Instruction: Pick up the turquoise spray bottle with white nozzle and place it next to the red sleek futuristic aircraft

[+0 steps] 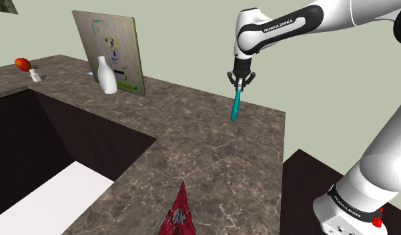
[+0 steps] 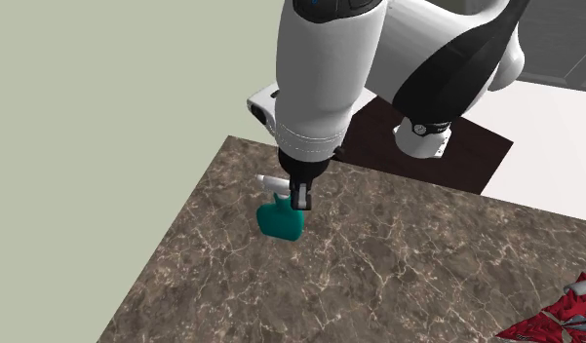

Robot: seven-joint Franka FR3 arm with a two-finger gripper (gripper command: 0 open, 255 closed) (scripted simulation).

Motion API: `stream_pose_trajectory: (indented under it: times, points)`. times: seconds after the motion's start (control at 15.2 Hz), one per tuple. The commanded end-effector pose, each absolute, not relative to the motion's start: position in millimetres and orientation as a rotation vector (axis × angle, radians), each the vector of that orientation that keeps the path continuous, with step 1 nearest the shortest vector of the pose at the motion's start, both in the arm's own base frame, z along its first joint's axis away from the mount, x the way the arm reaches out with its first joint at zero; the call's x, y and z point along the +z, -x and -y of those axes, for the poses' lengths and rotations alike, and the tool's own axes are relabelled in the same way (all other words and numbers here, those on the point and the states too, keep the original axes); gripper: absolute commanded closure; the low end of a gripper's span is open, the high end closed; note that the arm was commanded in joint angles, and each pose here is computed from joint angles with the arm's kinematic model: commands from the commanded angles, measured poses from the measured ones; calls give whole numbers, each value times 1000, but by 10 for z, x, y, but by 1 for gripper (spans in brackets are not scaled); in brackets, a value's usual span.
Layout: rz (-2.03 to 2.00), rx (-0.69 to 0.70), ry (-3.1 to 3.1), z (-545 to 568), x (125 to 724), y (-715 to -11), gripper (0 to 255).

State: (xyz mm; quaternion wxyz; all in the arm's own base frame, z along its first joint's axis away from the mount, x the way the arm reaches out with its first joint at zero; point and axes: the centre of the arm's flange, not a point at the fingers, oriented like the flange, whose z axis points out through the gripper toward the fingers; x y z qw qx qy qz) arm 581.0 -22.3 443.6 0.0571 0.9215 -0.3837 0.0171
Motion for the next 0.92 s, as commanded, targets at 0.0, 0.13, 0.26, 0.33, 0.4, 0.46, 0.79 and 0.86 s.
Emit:
stream_pose_trajectory:
  times: [0.0, 0.13, 0.26, 0.33, 0.4, 0.46, 0.79, 0.86]
  points:
    - [1163, 52, -2794, 242, 4548, -5824, 255]
    - [1163, 52, -2794, 242, 4654, -5824, 255]
    - [1163, 52, -2794, 242, 4760, -5824, 255]
    - [1163, 52, -2794, 242, 4812, -5824, 255]
    - [1163, 52, -2794, 242, 4865, -5824, 255]
    - [1163, 52, -2794, 242, 4918, -5824, 255]
    - [1163, 52, -2794, 242, 5182, -5824, 255]
    - [1163, 52, -2794, 242, 5235, -5824, 255]
